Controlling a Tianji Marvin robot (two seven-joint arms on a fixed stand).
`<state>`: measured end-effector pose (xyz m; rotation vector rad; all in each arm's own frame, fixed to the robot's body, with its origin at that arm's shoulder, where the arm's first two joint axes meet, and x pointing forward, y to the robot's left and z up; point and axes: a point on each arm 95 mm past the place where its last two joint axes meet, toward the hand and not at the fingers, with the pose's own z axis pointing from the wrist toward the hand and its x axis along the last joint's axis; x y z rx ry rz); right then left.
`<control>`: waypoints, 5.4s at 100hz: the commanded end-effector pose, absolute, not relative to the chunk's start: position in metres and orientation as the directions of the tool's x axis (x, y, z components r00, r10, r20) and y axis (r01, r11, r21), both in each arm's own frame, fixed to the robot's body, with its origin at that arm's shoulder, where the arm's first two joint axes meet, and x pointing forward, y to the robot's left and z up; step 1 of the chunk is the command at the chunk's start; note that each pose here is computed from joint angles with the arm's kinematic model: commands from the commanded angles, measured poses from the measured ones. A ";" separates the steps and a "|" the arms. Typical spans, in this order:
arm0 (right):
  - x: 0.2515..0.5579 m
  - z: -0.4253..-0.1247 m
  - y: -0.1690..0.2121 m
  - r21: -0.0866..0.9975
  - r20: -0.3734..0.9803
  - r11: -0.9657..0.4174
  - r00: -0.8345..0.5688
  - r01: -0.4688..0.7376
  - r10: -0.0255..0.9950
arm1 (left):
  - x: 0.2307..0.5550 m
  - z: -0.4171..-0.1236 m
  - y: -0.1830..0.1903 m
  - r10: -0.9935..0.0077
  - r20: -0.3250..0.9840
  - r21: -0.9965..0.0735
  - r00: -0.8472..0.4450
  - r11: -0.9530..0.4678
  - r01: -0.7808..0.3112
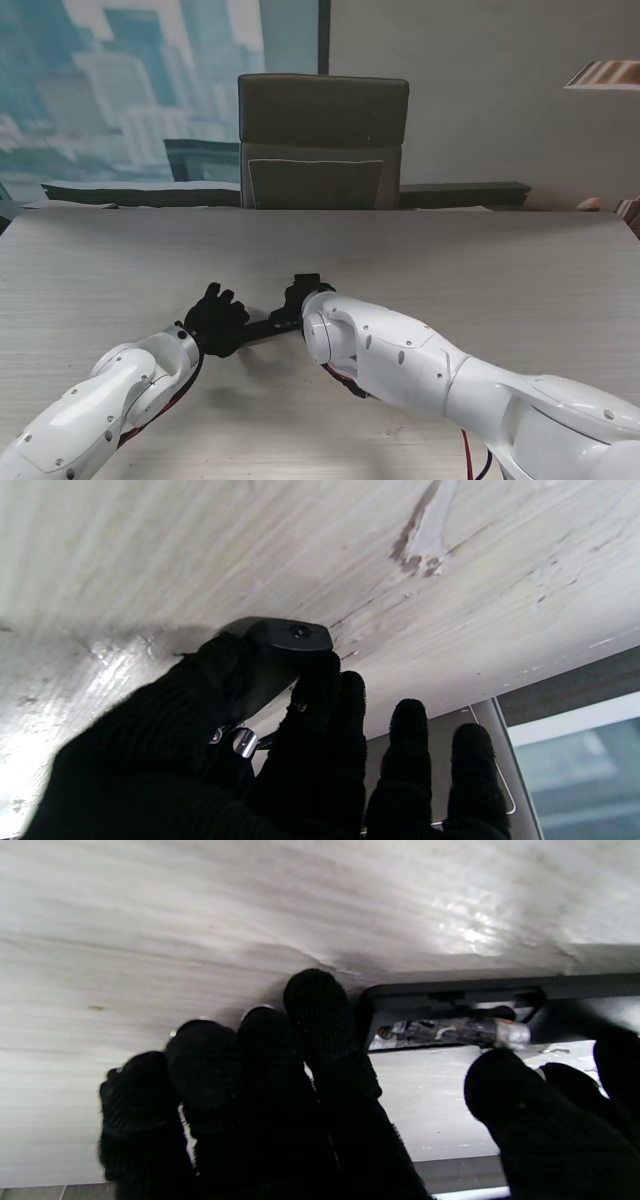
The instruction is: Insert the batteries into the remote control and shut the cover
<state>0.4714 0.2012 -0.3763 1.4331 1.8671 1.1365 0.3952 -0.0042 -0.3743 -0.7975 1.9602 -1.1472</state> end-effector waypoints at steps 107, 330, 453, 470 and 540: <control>0.459 -0.383 0.205 0.845 0.127 0.073 -0.332 0.530 0.935 | 0.381 -0.402 0.000 -0.784 -0.252 -0.863 -0.567 0.448 -0.236; 0.444 -0.420 0.178 0.851 0.293 -0.083 -0.338 0.519 0.894 | 0.382 -0.402 -0.001 -0.781 -0.253 -0.857 -0.571 0.455 -0.242; 0.478 -0.356 0.132 0.972 0.210 -0.120 -0.522 0.201 0.827 | 0.382 -0.403 -0.001 -0.780 -0.254 -0.860 -0.572 0.452 -0.235; 0.484 -0.360 0.133 0.976 0.176 -0.073 -0.542 0.206 0.822 | 0.382 -0.403 -0.001 -0.781 -0.254 -0.861 -0.571 0.452 -0.235; 0.518 -0.381 0.146 0.960 0.047 0.110 -0.537 0.258 0.842 | 0.382 -0.403 0.000 -0.786 -0.252 -0.860 -0.565 0.449 -0.242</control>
